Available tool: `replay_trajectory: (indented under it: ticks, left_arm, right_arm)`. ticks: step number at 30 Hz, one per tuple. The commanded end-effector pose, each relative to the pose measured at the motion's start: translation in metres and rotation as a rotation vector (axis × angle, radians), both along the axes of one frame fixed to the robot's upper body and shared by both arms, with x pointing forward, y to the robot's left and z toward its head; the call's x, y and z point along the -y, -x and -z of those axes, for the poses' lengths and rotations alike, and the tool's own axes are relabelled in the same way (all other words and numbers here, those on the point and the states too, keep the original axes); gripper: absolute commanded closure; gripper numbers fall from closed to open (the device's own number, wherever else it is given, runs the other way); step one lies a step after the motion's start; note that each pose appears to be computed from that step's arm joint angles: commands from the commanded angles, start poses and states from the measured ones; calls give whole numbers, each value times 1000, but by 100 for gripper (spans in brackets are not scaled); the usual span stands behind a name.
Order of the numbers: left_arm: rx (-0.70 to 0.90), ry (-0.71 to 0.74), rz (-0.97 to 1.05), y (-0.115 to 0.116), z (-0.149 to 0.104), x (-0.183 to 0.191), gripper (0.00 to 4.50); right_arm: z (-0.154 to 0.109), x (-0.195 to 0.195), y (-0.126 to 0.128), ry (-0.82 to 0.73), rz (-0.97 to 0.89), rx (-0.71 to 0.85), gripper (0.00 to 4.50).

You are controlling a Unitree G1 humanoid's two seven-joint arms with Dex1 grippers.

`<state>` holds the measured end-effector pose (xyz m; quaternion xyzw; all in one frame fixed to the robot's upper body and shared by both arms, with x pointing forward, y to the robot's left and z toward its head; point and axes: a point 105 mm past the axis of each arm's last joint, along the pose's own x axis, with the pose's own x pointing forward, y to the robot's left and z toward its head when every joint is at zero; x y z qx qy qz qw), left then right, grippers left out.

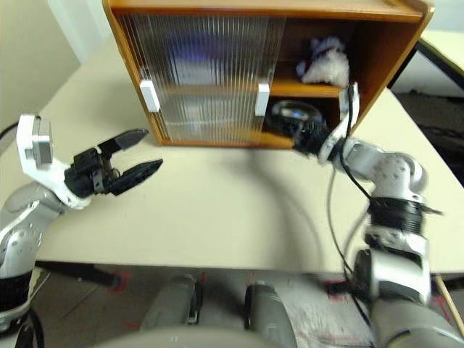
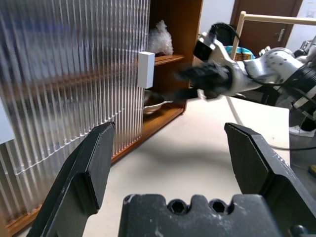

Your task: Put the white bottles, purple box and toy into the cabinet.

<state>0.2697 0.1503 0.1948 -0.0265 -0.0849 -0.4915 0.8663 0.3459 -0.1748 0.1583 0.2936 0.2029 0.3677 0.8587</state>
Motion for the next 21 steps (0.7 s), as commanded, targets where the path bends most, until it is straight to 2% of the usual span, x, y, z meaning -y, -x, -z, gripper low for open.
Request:
replay_trajectory:
  ticks: [1,5,9,17,21]
  left_arm:
    - [-3,-3,11,-1,2,1,0]
    - [-3,-1,16,-2,2,1,0]
    - [-3,-2,25,-3,2,2,0]
    - [-6,-5,25,-4,6,-1,0]
    - [-7,-4,34,-4,9,0,0]
  right_arm:
    - [9,-10,20,116,-150,-41,2]
    - [-11,-28,18,33,-199,25,2]
    - [-42,-55,2,-131,-172,125,126]
    - [-45,-73,-15,-203,-86,154,437]
    - [-41,-68,-21,-180,-29,165,444]
